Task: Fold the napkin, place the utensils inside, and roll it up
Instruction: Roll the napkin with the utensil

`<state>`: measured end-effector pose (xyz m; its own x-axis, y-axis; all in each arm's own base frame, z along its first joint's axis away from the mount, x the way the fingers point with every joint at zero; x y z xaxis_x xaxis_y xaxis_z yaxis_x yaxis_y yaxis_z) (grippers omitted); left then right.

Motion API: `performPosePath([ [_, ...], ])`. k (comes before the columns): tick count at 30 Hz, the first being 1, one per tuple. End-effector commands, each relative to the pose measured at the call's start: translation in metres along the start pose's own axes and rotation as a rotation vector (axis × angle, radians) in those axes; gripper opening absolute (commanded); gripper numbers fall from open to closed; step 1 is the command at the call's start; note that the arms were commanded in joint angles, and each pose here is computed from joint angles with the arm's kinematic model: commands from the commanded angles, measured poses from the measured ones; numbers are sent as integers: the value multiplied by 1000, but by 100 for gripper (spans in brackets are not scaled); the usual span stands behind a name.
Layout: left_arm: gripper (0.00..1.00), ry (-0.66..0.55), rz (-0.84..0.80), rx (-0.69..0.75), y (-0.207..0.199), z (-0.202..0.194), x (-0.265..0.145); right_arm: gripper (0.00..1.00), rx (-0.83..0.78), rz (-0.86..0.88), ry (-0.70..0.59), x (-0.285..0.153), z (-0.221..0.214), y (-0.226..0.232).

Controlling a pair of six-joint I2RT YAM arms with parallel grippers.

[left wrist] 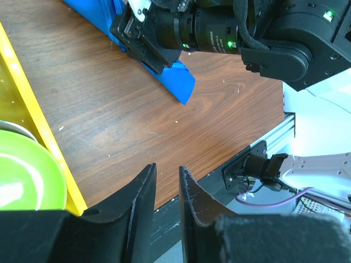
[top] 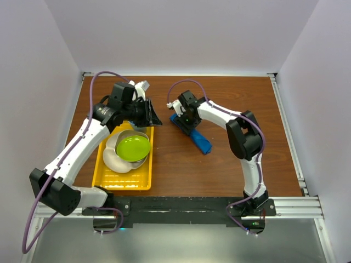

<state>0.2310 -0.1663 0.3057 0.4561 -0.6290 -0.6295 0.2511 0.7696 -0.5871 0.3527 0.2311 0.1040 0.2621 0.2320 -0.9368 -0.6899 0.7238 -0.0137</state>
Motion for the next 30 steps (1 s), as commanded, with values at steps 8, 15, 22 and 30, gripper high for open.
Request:
performPosePath([
  [8, 27, -32, -45, 23, -9, -1, -20, 45, -241, 89, 77, -14, -36, 18],
  [15, 27, -35, -66, 36, -12, -4, -27, 47, -445, 176, 131, -38, -88, 57],
  [22, 27, -51, -87, 49, -13, -6, -31, 47, -656, 240, 156, -54, -132, 115],
  [30, 27, -71, -103, 62, -16, -7, -36, 45, -836, 194, 175, -68, -153, 148],
])
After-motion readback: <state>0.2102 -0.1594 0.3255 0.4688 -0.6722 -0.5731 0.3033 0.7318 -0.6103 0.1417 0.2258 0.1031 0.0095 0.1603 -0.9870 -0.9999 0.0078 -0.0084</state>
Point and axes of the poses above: each gripper's point midway between its finger pads, its own x axis out along the fingers, its own y axis along the line the jaws close on, z = x × y, the point moved 9 cm from there along -x, back along the fingers, and after that the axes turned 3 degrees about x, right-handed, at the moved point
